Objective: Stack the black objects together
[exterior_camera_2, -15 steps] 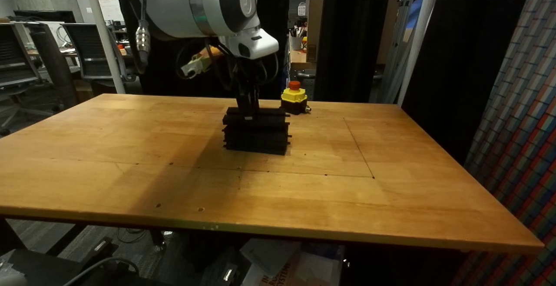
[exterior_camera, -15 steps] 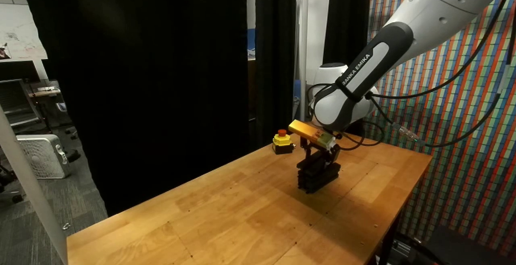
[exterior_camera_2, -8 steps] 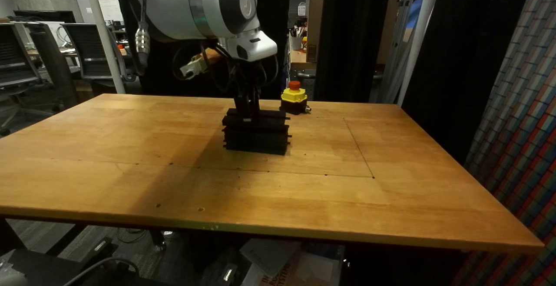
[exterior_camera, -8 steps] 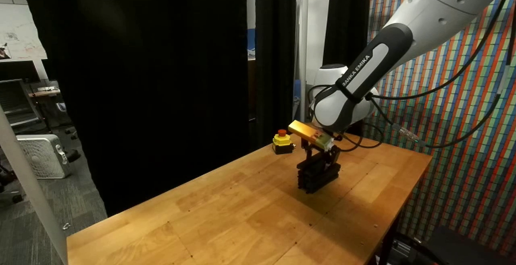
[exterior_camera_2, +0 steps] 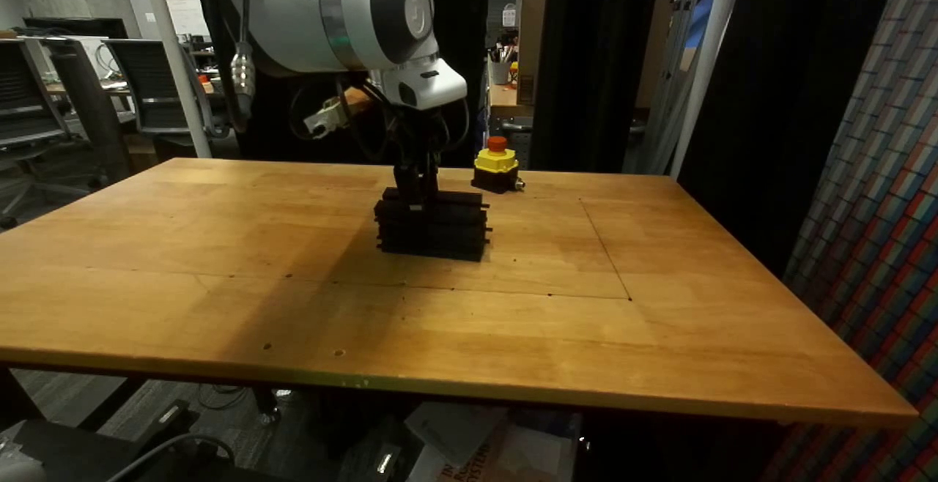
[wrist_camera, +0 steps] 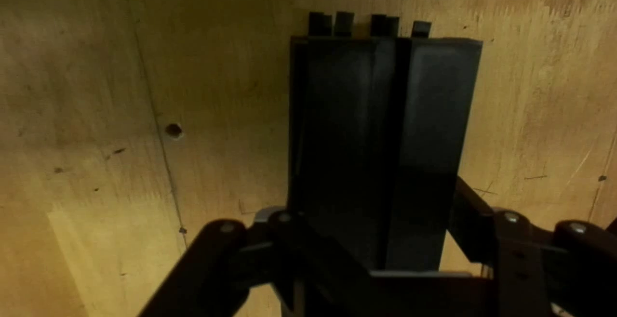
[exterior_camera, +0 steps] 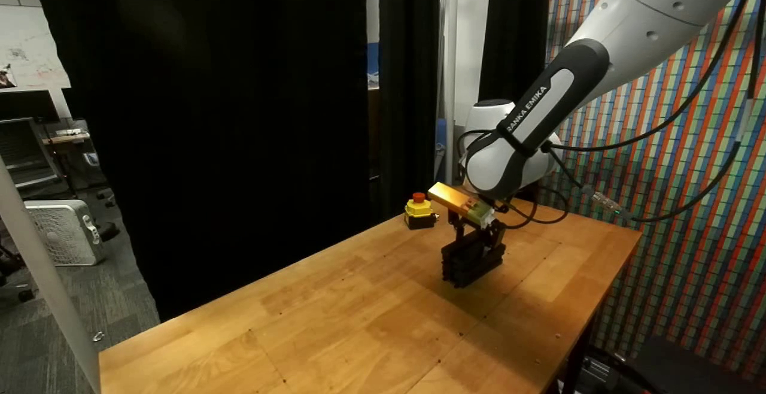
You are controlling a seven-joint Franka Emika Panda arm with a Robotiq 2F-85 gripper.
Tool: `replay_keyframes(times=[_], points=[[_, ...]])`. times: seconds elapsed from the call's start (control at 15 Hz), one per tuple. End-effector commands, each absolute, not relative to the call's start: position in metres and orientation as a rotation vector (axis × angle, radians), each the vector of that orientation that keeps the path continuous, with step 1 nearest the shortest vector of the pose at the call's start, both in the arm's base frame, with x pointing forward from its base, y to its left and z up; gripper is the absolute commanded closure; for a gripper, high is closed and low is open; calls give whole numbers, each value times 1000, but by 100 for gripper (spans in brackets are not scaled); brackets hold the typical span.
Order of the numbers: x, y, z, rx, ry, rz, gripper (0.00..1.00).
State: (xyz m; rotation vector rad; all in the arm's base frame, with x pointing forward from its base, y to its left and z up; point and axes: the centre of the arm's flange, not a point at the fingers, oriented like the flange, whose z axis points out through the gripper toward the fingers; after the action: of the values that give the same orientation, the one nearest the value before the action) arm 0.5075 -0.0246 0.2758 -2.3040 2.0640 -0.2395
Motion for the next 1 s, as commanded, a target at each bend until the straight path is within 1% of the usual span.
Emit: replay_keyframes(times=[0.0, 0.93], points=[[513, -27, 276, -2289, 2084, -240, 55], [516, -30, 276, -2287, 2122, -220, 55]])
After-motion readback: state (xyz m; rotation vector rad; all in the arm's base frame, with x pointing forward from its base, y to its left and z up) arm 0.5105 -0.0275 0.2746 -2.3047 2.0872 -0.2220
